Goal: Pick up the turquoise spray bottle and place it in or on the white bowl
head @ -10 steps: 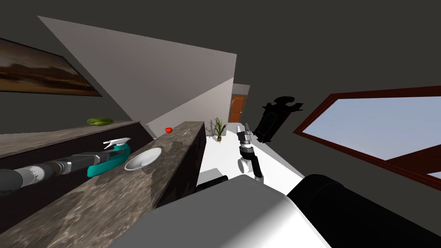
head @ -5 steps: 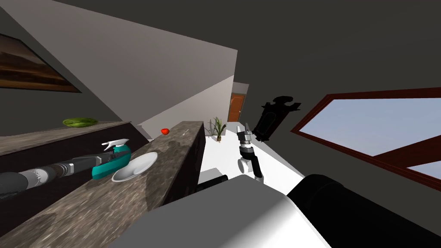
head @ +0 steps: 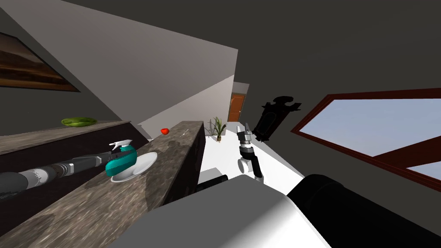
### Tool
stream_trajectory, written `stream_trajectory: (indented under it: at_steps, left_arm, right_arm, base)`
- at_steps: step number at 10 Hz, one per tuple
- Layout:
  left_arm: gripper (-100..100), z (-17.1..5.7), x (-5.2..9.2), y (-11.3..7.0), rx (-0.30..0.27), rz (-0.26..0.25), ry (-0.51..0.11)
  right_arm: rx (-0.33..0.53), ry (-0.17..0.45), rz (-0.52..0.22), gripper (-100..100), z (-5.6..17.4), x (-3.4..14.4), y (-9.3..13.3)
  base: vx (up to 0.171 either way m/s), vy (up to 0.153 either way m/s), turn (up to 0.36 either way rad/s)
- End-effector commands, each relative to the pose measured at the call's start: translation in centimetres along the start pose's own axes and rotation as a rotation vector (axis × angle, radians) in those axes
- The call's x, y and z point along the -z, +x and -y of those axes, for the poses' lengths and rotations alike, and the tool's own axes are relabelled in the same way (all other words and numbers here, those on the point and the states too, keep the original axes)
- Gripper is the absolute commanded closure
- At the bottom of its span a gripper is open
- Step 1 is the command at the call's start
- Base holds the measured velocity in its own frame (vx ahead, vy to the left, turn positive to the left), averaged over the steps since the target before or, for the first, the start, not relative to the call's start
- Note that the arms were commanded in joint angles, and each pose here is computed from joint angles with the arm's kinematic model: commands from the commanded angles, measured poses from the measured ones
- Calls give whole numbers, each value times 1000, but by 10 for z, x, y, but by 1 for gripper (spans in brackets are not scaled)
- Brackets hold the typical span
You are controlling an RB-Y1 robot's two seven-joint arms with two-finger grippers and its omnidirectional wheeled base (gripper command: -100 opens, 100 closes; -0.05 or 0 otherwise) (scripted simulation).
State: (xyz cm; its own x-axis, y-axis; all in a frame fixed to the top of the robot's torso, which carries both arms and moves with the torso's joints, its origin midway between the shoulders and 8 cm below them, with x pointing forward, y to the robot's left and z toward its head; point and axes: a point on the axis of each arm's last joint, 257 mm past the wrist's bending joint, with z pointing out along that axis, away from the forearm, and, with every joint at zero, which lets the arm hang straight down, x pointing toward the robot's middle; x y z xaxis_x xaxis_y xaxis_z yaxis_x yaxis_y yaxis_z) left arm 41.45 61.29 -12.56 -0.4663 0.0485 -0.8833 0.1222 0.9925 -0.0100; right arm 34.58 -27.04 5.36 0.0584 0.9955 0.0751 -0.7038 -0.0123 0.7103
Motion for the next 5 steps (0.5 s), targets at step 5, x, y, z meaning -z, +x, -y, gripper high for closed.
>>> stream_trajectory:
  at_steps: [5]
  left_arm:
    - [-100,16,3,-51,-16,-2,40]
  right_arm:
    - [0,0,0,0,0,0,0]
  base:
    - [14,-1,68]
